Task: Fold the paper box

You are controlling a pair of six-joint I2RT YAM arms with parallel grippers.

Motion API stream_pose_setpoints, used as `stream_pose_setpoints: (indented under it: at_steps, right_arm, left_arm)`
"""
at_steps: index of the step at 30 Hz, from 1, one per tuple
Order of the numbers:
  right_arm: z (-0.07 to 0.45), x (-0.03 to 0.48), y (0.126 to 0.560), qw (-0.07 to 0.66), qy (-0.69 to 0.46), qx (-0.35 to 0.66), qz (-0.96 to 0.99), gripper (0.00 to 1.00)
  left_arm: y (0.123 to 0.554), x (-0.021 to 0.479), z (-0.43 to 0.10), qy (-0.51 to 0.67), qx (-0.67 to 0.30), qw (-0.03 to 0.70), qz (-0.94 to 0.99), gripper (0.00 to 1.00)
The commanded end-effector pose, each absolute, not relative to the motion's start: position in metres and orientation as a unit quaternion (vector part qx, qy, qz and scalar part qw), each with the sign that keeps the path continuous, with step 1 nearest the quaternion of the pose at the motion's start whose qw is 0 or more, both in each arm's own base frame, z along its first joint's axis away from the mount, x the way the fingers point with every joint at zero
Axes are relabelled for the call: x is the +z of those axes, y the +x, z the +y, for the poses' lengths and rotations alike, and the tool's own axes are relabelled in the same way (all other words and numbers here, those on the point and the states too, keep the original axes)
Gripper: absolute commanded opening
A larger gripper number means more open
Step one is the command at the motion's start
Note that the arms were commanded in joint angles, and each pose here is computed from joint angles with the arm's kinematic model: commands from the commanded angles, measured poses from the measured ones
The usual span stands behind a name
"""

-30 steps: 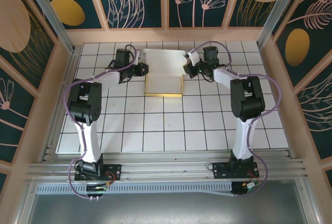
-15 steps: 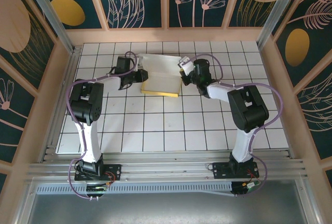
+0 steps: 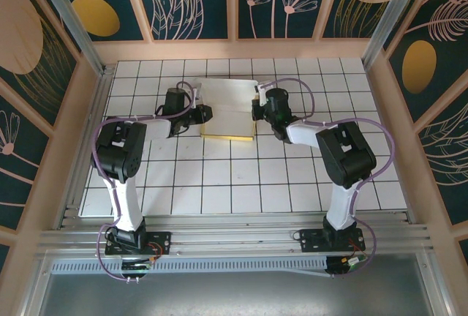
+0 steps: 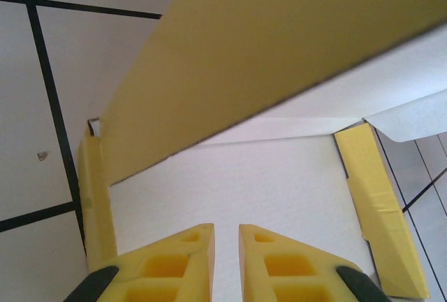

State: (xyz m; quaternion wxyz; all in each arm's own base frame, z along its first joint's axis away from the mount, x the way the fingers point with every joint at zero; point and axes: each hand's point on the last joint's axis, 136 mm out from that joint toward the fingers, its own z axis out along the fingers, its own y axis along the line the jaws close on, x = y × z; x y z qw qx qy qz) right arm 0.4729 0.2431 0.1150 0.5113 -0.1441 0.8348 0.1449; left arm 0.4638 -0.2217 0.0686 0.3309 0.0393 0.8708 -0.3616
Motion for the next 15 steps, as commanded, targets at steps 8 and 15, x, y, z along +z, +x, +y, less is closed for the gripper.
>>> stream_pose_setpoints:
  at_steps: [8, 15]
  right_arm:
    - [0.243, 0.083, 0.46, 0.473, 0.025, 0.188, 0.86, 0.01]
    - [0.251, 0.067, 0.43, 0.491, 0.039, 0.164, 0.854, 0.01]
  left_arm:
    - [0.457, 0.088, -0.232, 0.047, -0.391, 0.344, 0.853, 0.16]
    - [0.453, 0.083, -0.231, 0.041, -0.395, 0.342, 0.852, 0.16]
